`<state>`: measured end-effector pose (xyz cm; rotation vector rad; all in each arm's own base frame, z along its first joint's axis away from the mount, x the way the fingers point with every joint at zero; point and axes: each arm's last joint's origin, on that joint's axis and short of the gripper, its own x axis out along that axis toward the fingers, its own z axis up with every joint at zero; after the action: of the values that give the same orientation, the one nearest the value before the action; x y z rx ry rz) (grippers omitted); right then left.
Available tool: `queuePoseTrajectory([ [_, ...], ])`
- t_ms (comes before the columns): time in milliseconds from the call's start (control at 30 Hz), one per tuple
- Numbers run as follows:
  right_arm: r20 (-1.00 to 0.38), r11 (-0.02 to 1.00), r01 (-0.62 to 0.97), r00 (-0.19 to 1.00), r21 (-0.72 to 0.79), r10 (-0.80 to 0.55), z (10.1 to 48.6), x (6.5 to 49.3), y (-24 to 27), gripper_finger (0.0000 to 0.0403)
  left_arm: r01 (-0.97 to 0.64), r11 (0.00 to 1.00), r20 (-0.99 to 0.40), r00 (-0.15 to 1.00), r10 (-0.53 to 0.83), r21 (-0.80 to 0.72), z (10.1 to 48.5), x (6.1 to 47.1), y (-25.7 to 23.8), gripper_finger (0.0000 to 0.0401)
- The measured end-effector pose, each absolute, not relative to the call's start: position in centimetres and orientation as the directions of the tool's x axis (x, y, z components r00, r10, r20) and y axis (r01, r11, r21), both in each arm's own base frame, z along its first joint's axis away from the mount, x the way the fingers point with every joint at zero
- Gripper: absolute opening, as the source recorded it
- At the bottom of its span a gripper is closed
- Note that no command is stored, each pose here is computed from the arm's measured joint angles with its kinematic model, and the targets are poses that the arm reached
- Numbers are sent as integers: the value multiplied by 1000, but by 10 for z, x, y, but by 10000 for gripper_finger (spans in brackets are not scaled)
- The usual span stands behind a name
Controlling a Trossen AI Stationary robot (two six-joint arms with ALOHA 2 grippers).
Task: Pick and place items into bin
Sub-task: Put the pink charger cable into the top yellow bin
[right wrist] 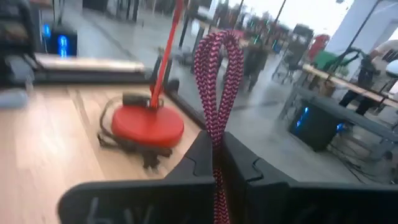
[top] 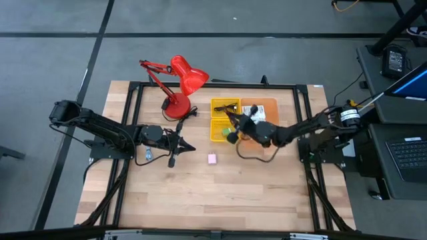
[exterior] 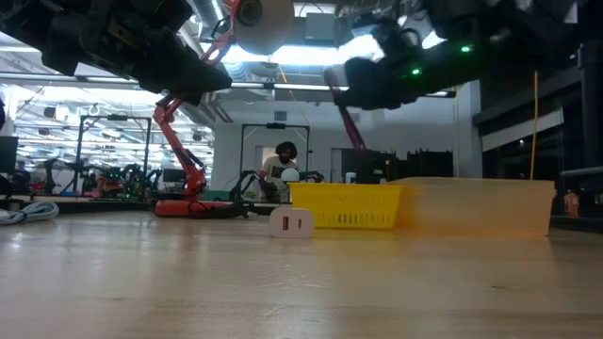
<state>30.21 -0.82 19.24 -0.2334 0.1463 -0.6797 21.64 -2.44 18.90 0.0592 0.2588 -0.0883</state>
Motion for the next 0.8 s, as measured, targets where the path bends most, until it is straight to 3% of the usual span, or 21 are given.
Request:
queuePoseTrajectory([
  [133, -148, 742, 591, 742, -317, -654, 204, 318, -22, 0, 95, 994, -258, 963, -79, 47, 189, 216, -24, 8],
  [433, -495, 793, 517, 622, -321, -606, 238, 336, -57, 0, 95, 994, -258, 963, -79, 47, 189, 216, -24, 4],
  [800, -593, 896, 373, 673, -242, -441, 253, 332, -98, 0, 94, 994, -258, 963, -79, 47, 189, 216, -24, 4],
])
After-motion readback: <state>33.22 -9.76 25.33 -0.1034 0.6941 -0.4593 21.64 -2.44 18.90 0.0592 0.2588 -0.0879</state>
